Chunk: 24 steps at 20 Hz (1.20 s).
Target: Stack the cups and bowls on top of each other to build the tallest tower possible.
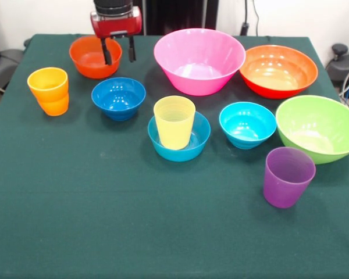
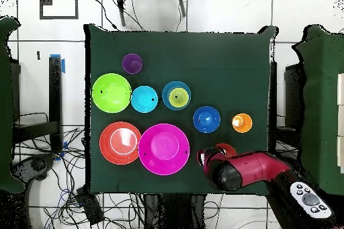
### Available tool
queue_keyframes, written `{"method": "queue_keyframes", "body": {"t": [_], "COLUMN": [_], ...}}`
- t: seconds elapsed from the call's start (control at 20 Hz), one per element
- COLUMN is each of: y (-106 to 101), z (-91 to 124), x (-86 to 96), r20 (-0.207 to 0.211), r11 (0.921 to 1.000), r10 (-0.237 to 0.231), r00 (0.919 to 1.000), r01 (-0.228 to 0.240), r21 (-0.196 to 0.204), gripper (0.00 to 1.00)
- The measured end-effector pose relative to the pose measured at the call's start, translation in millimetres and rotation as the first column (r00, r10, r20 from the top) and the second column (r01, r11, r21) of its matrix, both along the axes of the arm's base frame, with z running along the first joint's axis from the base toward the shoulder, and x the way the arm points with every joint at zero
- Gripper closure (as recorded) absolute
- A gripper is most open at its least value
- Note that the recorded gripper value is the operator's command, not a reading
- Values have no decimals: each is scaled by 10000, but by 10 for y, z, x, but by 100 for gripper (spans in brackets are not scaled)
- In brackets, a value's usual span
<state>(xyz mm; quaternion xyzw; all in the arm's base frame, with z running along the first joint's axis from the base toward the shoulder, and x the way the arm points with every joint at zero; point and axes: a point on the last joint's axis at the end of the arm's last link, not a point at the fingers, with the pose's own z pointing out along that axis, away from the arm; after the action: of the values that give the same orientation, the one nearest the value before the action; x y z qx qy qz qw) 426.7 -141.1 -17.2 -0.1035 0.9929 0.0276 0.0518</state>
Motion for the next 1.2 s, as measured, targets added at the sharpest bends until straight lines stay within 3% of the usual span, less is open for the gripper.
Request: {"method": "queue_keyframes", "body": {"t": [0.2, 0.6, 0.95, 1.2], "y": [21, -100, -254, -314], "z": [-115, -180, -157, -45], "x": [-73, -184, -218, -124], "r20": [92, -45, 3, 109], "r11": [9998, 9984, 9968, 9953], "r10": [32, -407, -733, -946], "r00": [10000, 9992, 9973, 9955], "r01": [-34, 409, 733, 943], "r21": [219, 385, 323, 230], "gripper": [0, 0, 0, 0]}}
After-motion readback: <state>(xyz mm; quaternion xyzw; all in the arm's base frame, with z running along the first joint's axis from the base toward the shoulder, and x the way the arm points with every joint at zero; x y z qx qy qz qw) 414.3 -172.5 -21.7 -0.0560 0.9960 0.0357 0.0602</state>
